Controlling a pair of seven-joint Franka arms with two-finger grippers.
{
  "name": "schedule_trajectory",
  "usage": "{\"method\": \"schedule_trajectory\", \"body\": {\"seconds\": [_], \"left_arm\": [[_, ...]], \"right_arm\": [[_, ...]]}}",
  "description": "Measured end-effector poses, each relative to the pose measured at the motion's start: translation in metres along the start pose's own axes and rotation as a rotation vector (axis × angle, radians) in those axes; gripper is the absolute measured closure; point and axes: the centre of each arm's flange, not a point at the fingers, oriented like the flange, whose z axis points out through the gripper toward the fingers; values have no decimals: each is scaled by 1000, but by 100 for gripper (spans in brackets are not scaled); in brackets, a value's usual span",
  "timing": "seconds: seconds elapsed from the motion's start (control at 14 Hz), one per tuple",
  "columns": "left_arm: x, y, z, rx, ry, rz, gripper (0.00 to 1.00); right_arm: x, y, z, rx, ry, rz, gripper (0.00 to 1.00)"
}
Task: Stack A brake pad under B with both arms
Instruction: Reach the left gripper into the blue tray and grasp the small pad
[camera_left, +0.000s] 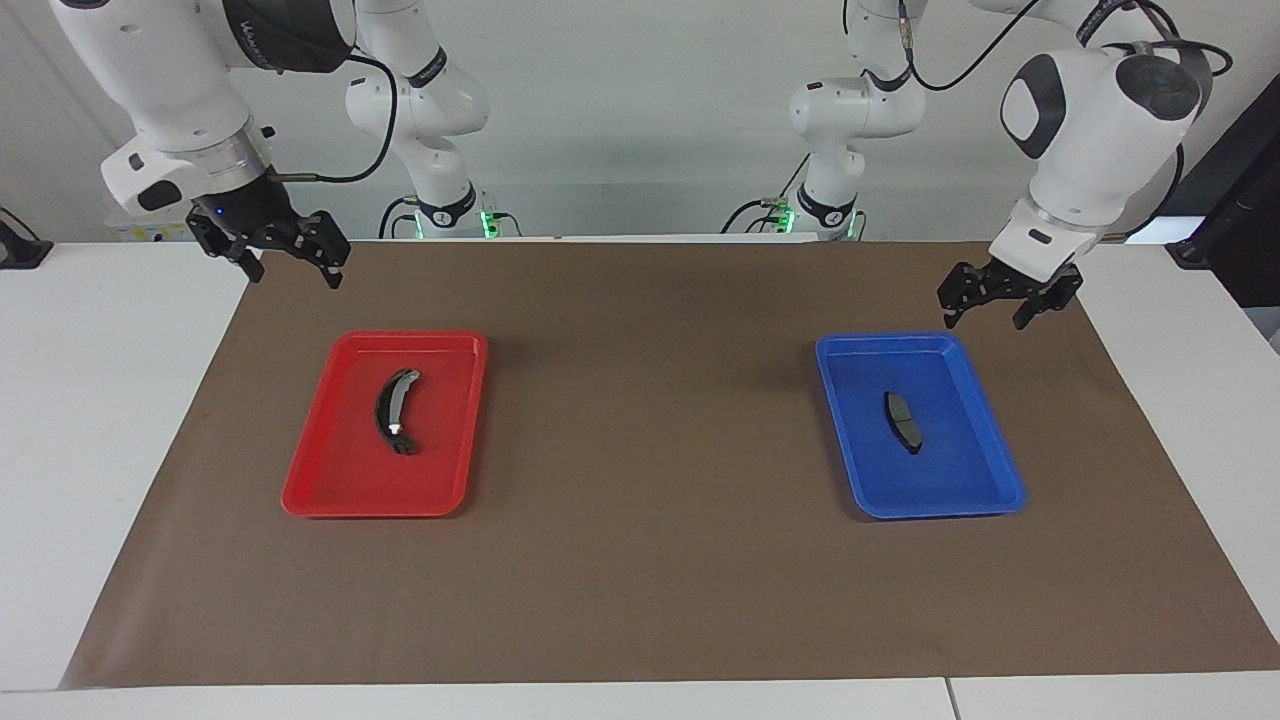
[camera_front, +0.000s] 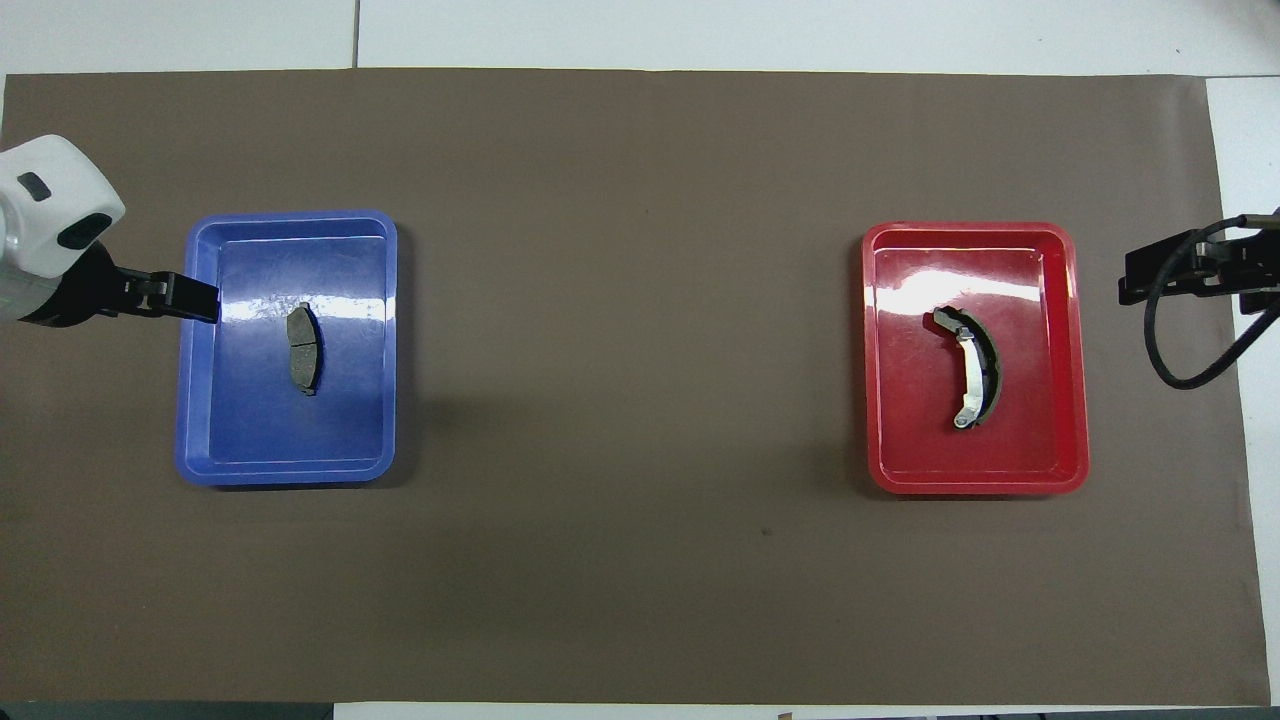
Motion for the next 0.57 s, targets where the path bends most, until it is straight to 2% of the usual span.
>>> {"method": "schedule_trajectory", "body": {"seconds": [0.29,0.57], "left_arm": [[-1,4,87,-4,9,7,3],[-4,9,155,-10,3,15,4]], "right_arm": [[-1,0,4,0,-9,0,0],[-3,-2,1,1,-3,-4,0]]}}
